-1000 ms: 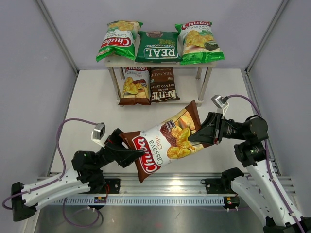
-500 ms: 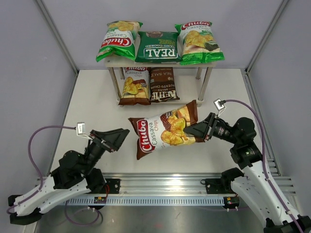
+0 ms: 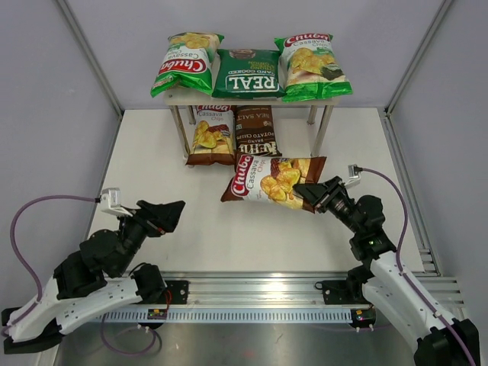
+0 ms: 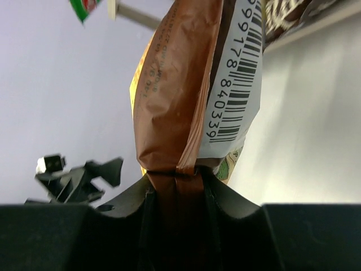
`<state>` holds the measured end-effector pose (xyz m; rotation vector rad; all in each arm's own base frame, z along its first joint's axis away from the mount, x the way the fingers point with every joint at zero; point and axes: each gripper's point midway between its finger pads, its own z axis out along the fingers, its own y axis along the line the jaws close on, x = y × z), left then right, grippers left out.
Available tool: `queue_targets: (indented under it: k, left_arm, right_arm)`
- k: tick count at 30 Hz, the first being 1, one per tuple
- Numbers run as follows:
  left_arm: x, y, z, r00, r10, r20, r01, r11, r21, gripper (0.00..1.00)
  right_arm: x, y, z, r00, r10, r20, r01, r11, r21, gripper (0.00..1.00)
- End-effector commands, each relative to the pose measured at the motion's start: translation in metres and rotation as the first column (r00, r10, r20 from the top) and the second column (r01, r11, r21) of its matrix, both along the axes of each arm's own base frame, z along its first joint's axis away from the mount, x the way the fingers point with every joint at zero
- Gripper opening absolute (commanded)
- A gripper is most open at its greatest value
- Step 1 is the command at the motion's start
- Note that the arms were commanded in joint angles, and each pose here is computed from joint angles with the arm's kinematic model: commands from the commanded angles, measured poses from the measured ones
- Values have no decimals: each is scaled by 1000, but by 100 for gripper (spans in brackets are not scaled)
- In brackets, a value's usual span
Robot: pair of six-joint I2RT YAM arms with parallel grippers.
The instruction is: Place and organize the chips bags onto the shelf
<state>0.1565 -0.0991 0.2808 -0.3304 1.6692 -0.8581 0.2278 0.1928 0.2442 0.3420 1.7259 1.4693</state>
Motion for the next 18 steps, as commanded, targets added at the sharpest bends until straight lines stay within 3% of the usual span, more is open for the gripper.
queue_targets:
  k: [1, 5, 10, 18]
  left_arm:
    - [-4, 1, 11, 998, -55, 5, 53, 981, 189, 99]
    - [-12, -7, 14, 988, -157, -2, 150, 934, 324, 99]
    - [-20, -15, 6, 961, -275, 33, 233, 868, 439, 99]
    - [-23, -10, 0, 961, -272, 59, 227, 889, 397, 99]
  right_arm:
    - [24, -22, 54, 967, -200, 158, 171, 969, 179, 8]
    - [43, -34, 60, 940, -301, 157, 262, 937, 231, 8]
    - [76, -61, 61, 874, -480, 77, 433, 841, 325, 10]
    - [121, -79, 67, 781, -623, 32, 566, 730, 382, 8]
